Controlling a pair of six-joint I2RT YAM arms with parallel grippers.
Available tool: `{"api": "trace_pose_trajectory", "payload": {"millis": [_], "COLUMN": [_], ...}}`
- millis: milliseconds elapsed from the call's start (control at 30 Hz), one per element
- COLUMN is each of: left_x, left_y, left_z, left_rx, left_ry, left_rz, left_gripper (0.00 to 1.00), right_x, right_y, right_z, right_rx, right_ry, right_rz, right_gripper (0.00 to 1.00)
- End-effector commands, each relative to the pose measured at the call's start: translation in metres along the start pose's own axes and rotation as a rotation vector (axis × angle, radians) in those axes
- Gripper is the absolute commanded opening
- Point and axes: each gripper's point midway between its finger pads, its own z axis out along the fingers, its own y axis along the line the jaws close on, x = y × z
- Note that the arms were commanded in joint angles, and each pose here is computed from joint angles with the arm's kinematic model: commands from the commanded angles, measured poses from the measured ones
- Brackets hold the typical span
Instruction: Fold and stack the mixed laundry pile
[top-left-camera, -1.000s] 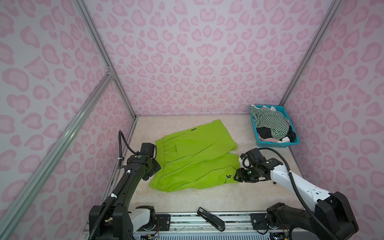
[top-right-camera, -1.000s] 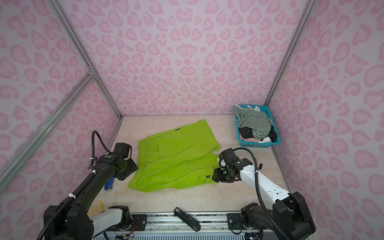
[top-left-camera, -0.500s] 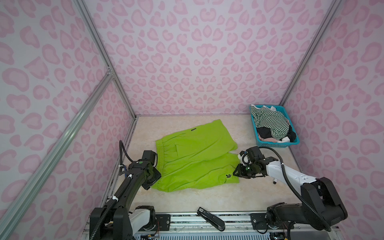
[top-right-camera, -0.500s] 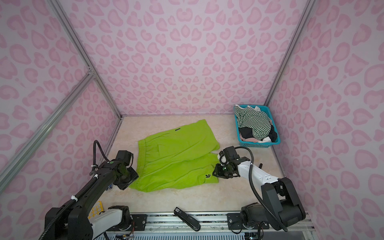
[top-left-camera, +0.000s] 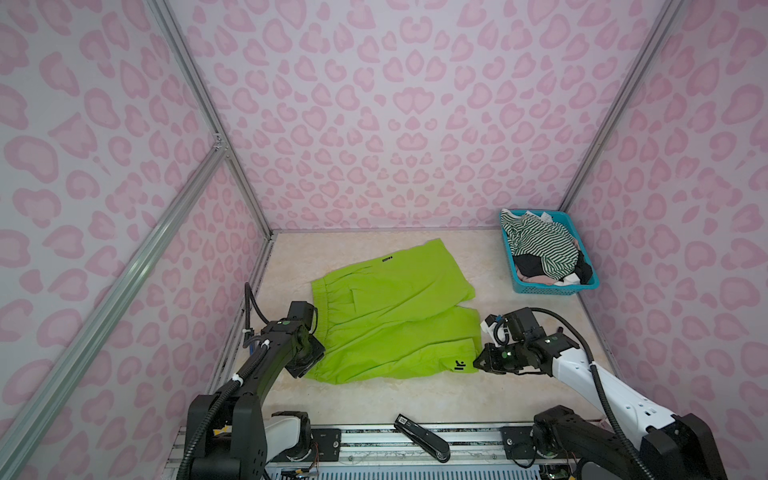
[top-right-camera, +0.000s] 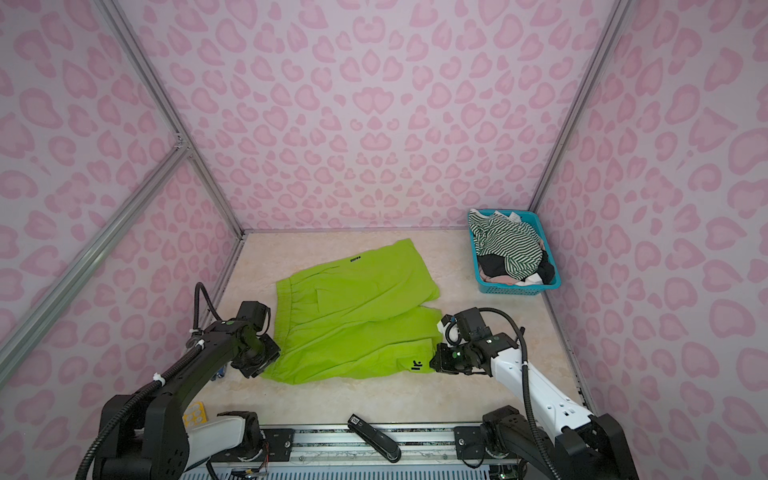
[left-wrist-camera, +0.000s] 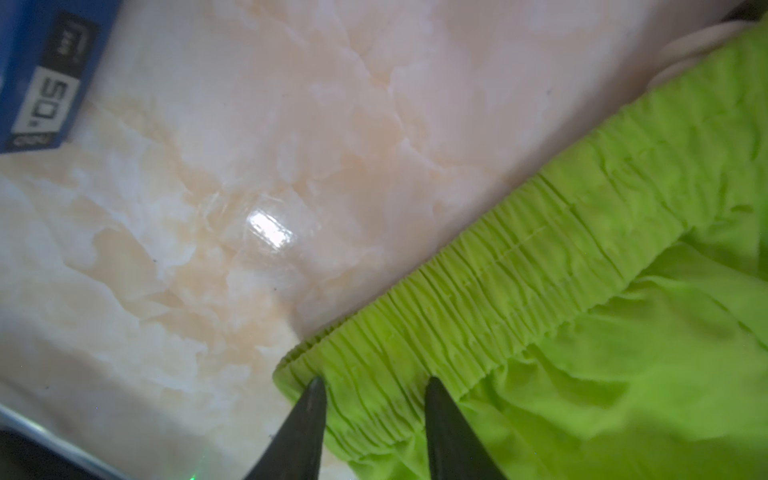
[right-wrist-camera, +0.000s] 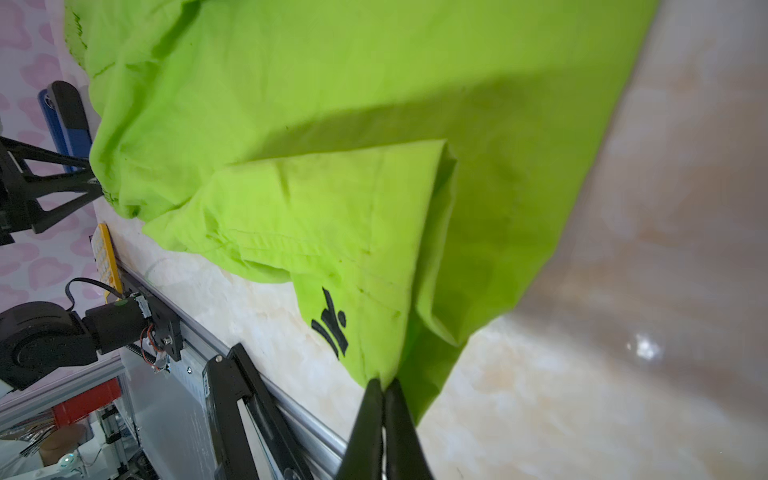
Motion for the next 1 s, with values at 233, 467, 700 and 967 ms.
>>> {"api": "trace_pose_trajectory", "payload": {"millis": [233,467,700,967], "left_x": [-0.002,-0.002,-0.002,-0.002], "left_y": [0.000,0.000,0.003,0.005], "left_z": [0.001,0.001,0.002,0.001], "left_rx": [0.006,0.008,-0.001,-0.010], "left_ry": [-0.018,-0.022,-0.024,-0.027], "left_rz": [0.016,0.016,0.011,0.008], "left_gripper": [0.42,0.42,0.42,0.41], "right_x": [-0.003,-0.029,-0.044,-0.065], "right_y": [-0.005,-0.006,-0.006,0.003], "right_z": [-0.010,0.002,0.017,0.028], "right_rx": [0.049,0.058,0.024,-0.038], "right_ry": [-0.051,-0.074,-0.034,-0.034], "right_rz": [0.040,0.004,0.004,-0.004], "right_gripper": [0.57,0.55,0.46,0.42]}}
